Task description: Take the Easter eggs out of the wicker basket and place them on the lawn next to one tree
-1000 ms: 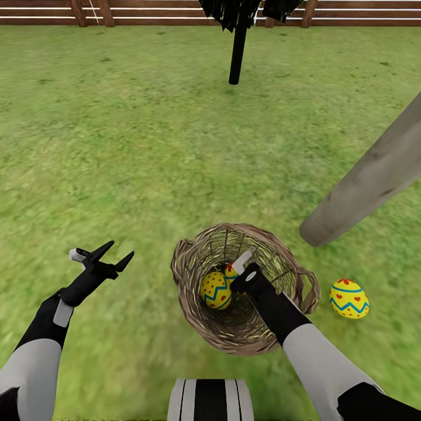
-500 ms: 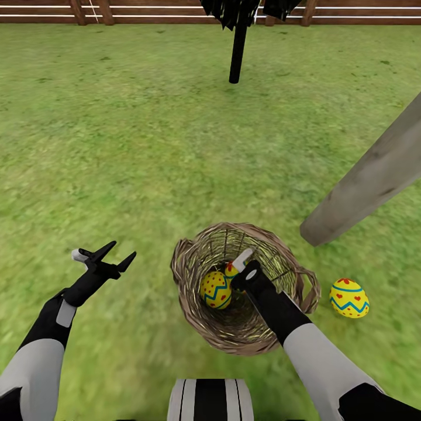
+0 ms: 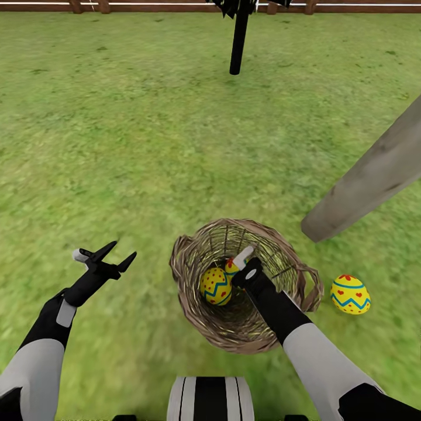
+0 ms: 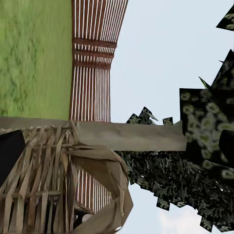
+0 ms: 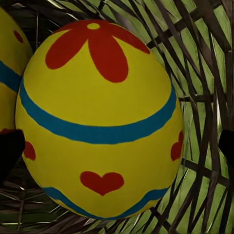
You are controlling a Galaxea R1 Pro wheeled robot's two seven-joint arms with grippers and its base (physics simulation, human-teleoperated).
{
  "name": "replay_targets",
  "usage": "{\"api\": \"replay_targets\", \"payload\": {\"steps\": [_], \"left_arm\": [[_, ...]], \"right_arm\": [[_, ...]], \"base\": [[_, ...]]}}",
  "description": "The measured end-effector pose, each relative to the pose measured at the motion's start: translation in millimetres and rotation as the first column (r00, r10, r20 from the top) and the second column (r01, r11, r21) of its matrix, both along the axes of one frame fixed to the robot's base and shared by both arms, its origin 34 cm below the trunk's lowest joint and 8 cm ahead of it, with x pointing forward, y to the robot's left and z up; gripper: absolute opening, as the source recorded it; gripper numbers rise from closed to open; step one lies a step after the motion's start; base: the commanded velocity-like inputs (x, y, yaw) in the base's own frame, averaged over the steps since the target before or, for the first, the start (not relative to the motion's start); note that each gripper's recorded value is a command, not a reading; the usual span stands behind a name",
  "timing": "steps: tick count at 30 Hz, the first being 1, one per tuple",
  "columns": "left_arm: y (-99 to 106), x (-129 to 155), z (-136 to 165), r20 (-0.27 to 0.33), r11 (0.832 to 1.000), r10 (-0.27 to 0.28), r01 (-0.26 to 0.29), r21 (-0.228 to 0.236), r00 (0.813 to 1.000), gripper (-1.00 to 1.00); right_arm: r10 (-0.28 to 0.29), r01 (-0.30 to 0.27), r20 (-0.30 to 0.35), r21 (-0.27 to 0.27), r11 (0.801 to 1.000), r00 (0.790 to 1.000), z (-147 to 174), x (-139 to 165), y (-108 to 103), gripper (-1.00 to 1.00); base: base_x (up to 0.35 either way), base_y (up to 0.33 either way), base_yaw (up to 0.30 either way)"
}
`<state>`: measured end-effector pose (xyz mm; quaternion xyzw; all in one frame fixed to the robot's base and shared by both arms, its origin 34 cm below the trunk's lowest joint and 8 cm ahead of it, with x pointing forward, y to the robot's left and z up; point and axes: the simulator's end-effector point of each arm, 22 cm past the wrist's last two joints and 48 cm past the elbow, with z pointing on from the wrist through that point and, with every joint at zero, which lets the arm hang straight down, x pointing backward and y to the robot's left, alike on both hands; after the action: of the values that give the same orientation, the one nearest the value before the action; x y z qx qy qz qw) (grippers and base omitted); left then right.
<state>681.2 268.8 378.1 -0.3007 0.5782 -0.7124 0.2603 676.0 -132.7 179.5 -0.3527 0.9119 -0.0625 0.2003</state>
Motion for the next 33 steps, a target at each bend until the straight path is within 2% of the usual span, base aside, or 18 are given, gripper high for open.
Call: {"api": "replay_targets", "payload": {"steps": [32, 33], "left_arm": [[1, -7, -33, -0.052, 1.0, 0.001, -0.001, 0.002, 0.999, 1.0], [1, -7, -32, -0.051, 1.0, 0.001, -0.001, 0.002, 0.999, 1.0]], "right_arm": [[-0.004, 0.003, -0.044, -0.003, 1.0, 0.999, -30, -15, 1, 1.0], [-0.004, 0.004, -0.039, 0.001, 1.0, 0.999, -28, -13, 2, -1.0]], "base": [[0.0, 0.0, 0.0], [0.0, 0.0, 0.0]]}}
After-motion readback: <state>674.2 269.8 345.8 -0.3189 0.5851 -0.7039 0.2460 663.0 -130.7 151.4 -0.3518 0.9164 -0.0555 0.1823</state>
